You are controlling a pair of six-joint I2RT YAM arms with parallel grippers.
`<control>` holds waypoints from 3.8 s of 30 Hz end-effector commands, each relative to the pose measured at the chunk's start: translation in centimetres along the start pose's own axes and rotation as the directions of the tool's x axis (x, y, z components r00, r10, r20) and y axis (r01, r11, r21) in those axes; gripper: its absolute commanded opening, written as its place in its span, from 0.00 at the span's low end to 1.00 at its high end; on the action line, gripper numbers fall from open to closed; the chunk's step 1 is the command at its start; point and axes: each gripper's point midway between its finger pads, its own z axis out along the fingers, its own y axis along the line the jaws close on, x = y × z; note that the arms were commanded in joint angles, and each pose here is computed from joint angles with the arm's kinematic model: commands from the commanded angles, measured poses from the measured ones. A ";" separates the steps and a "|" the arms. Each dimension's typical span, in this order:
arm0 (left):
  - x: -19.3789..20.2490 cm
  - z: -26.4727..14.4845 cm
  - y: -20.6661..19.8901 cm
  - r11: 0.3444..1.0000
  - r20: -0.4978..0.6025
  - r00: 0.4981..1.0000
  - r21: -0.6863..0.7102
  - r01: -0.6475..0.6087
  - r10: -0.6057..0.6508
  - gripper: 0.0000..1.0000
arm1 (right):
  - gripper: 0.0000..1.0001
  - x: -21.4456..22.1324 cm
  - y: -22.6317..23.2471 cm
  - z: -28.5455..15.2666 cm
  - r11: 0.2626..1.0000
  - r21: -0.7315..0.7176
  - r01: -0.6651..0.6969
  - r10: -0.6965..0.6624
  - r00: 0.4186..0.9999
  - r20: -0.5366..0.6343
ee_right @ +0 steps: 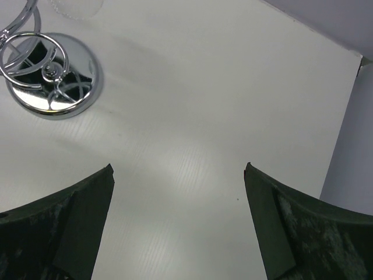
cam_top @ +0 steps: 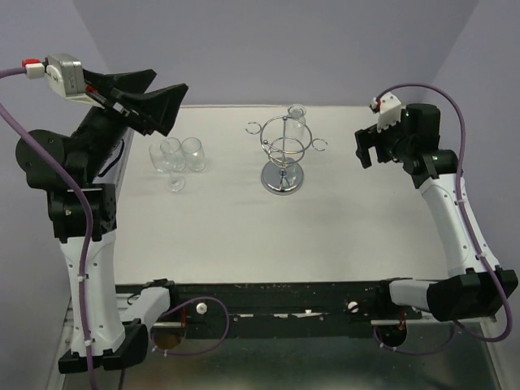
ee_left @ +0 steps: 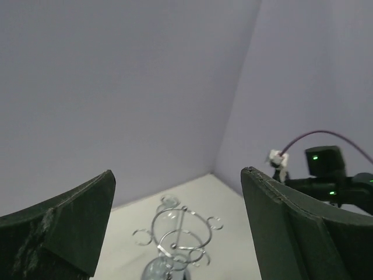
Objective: Take the wine glass off the wine glass rack
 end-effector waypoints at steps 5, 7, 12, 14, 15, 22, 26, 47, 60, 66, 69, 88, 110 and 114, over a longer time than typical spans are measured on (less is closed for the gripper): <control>-4.6 8.0 -11.2 0.897 0.231 0.941 0.421 0.134 -0.249 0.99 | 1.00 -1.7 -2.0 3.1 0.999 -0.007 0.041 -0.041 0.998 -0.045; -6.1 7.1 -13.1 0.863 0.256 0.946 0.503 0.043 -0.197 0.99 | 1.00 -2.7 -2.3 4.8 1.000 -0.014 -0.006 0.005 1.000 -0.018; 1.1 3.8 -11.9 0.882 -0.019 0.988 0.453 -0.131 0.156 0.99 | 1.00 -4.0 -2.1 8.2 0.994 -0.104 -0.023 0.027 0.999 0.038; 5.6 2.9 -10.6 0.852 -0.069 0.940 0.448 -0.269 0.333 0.99 | 1.00 -4.2 -1.8 9.8 0.988 -0.144 0.051 -0.040 0.996 0.079; 9.0 3.3 -8.4 0.868 -0.133 0.912 0.386 -0.314 0.389 0.99 | 1.00 -4.4 -1.6 10.4 0.983 -0.164 0.085 -0.069 0.992 0.102; 29.1 3.3 2.8 0.926 -0.576 0.726 0.197 -0.322 0.376 0.99 | 1.00 -5.8 0.3 12.8 0.946 -0.296 0.130 -0.090 0.985 0.145; 30.3 4.6 3.7 0.947 -0.575 0.754 0.161 -0.277 0.318 0.99 | 0.99 -4.5 1.4 13.2 0.930 -0.305 0.204 -0.165 0.975 0.150; 35.8 10.6 9.9 0.880 -0.644 0.600 0.366 -0.304 0.475 0.98 | 0.98 -4.8 5.1 11.9 0.873 -0.378 0.308 -0.275 0.951 0.139; 38.0 13.1 11.8 0.886 -0.669 0.580 0.348 -0.308 0.464 0.99 | 0.98 -4.6 8.6 9.8 0.818 -0.416 0.399 -0.360 0.917 0.172; 39.0 14.7 12.9 0.895 -0.669 0.594 0.313 -0.318 0.446 0.99 | 0.98 -3.9 10.5 8.3 0.794 -0.454 0.404 -0.364 0.914 0.177; 38.9 15.8 13.0 0.901 -0.663 0.611 0.299 -0.313 0.433 0.99 | 0.98 -3.6 11.2 8.0 0.789 -0.460 0.408 -0.369 0.913 0.177; 40.5 20.2 13.1 0.939 -0.636 0.691 0.243 -0.243 0.343 0.99 | 0.99 -4.9 17.4 6.3 0.739 -0.530 0.416 -0.346 0.909 0.232; 29.4 15.1 15.3 0.935 -0.586 0.733 0.149 -0.323 0.347 0.99 | 0.99 -7.9 9.1 1.5 0.800 -0.541 0.257 -0.031 0.920 0.391; 29.0 14.3 14.8 0.916 -0.582 0.710 0.197 -0.349 0.395 0.99 | 1.00 -9.0 5.0 1.8 0.877 -0.390 0.280 -0.025 0.837 0.546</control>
